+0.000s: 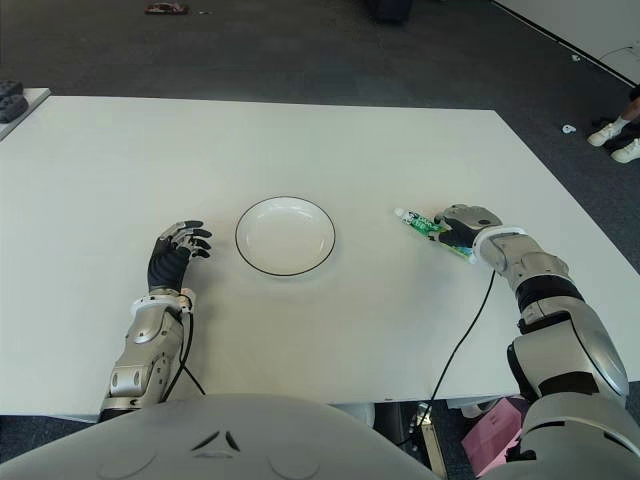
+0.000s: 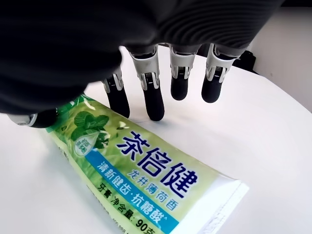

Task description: Put the toothpaste on the table into the plate.

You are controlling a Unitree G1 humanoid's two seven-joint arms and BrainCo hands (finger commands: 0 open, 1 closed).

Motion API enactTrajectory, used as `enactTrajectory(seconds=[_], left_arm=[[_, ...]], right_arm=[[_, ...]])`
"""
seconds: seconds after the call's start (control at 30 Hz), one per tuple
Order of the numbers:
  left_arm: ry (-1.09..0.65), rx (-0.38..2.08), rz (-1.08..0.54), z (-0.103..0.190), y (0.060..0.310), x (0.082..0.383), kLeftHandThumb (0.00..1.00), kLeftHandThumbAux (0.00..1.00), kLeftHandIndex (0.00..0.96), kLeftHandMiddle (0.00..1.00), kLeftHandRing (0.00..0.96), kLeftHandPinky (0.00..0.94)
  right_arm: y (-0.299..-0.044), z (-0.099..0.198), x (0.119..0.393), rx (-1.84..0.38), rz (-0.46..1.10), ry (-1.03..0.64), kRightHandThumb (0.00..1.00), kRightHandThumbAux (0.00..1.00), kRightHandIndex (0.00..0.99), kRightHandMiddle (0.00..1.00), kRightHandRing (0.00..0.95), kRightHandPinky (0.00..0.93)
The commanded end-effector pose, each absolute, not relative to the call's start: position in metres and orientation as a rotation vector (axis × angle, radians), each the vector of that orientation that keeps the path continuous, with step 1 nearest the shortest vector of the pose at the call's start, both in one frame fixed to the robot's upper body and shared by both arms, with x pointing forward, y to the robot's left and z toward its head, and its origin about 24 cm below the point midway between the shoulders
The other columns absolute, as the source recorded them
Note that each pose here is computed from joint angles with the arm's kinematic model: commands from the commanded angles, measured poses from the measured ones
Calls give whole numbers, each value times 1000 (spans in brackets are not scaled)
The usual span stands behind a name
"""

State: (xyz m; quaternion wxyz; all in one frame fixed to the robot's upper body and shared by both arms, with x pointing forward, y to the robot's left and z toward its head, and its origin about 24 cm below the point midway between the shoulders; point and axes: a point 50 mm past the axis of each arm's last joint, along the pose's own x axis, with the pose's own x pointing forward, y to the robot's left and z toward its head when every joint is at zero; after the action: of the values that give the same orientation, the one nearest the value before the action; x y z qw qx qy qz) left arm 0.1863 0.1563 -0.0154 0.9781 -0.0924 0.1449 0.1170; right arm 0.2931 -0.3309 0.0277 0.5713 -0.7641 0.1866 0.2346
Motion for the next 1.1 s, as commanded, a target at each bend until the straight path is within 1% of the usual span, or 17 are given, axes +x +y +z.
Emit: enactTrajectory(seconds=[0.03, 0.3, 0.53, 0.93, 1.1], left_arm=[[494, -220, 287, -46, 150, 163, 834, 680, 397, 504, 590, 578], [494, -224, 290, -46, 151, 162, 833, 679, 400, 500, 587, 579], [482, -210, 291, -46, 152, 162, 834, 679, 400, 503, 593, 582], [483, -226, 295, -45, 153, 161, 834, 679, 404, 496, 582, 576], [476, -229, 288, -45, 153, 161, 835, 678, 406, 497, 582, 578]], right_arm=[[-308, -20, 270, -1739, 749, 529, 525, 119, 0, 0, 0, 0], [-304, -29, 267, -1734, 761, 550, 523, 116, 0, 0, 0, 0], [-301, -34, 264, -1721, 766, 560, 550, 112, 0, 0, 0, 0], [-297, -39, 257, -1707, 769, 530, 551, 100, 0, 0, 0, 0], [-292, -49, 248, -1721, 751, 519, 562, 92, 0, 0, 0, 0]])
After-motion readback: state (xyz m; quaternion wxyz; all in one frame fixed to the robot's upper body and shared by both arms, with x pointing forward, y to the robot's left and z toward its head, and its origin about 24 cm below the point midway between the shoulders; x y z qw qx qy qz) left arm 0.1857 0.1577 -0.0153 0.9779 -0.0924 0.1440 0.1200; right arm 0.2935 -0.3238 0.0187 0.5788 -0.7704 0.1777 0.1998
